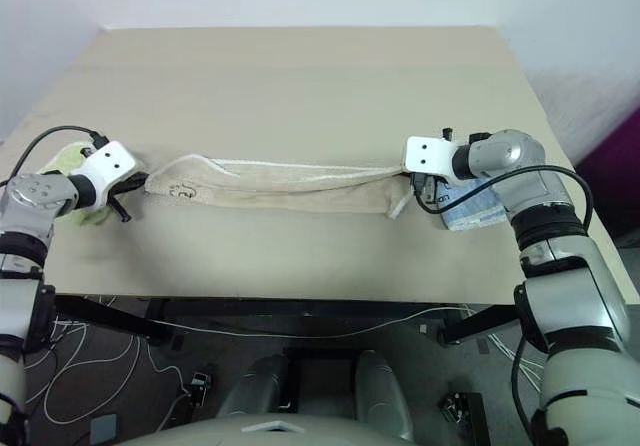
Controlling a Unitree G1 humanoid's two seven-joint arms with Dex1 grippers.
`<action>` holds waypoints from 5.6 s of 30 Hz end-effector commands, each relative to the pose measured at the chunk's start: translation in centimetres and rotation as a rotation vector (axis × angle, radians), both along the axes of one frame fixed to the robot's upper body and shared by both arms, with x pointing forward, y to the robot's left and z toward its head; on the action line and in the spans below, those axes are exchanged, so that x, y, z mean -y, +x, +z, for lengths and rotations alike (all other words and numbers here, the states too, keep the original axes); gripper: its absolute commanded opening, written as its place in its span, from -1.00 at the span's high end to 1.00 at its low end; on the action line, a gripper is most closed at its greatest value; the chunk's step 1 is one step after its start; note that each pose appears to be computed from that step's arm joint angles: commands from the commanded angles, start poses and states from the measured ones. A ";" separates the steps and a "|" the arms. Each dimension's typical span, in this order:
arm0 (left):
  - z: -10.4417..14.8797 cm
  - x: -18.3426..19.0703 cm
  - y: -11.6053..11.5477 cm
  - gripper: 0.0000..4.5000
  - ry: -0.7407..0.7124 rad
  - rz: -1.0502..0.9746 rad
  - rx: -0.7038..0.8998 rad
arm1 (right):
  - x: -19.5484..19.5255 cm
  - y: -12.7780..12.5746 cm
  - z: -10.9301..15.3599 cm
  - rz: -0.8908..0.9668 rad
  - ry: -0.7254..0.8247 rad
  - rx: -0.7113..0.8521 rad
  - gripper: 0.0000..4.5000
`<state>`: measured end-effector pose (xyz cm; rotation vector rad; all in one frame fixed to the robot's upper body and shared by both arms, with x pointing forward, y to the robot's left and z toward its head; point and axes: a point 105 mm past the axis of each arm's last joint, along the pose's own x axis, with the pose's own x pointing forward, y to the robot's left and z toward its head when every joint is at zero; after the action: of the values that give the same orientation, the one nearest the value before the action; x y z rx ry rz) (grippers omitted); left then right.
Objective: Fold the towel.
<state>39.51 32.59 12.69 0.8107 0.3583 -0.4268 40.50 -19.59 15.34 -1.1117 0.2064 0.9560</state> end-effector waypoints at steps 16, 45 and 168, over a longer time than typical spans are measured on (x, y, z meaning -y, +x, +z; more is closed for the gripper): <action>2.4 -0.1 1.3 0.73 -0.025 0.057 0.103 | -0.6 1.1 1.2 0.018 -0.009 0.085 0.90; 6.8 0.4 1.2 -1.00 -0.348 0.029 0.303 | 1.5 -5.3 6.5 -0.112 0.538 -0.050 -0.98; 9.0 12.5 -3.8 -1.00 -0.633 -0.606 0.181 | -3.4 -10.4 -3.4 -0.998 1.556 -0.886 -0.80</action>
<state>35.99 20.36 20.70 0.2911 -0.1720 -0.9548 30.25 -16.58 11.09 0.8663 0.5522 0.3221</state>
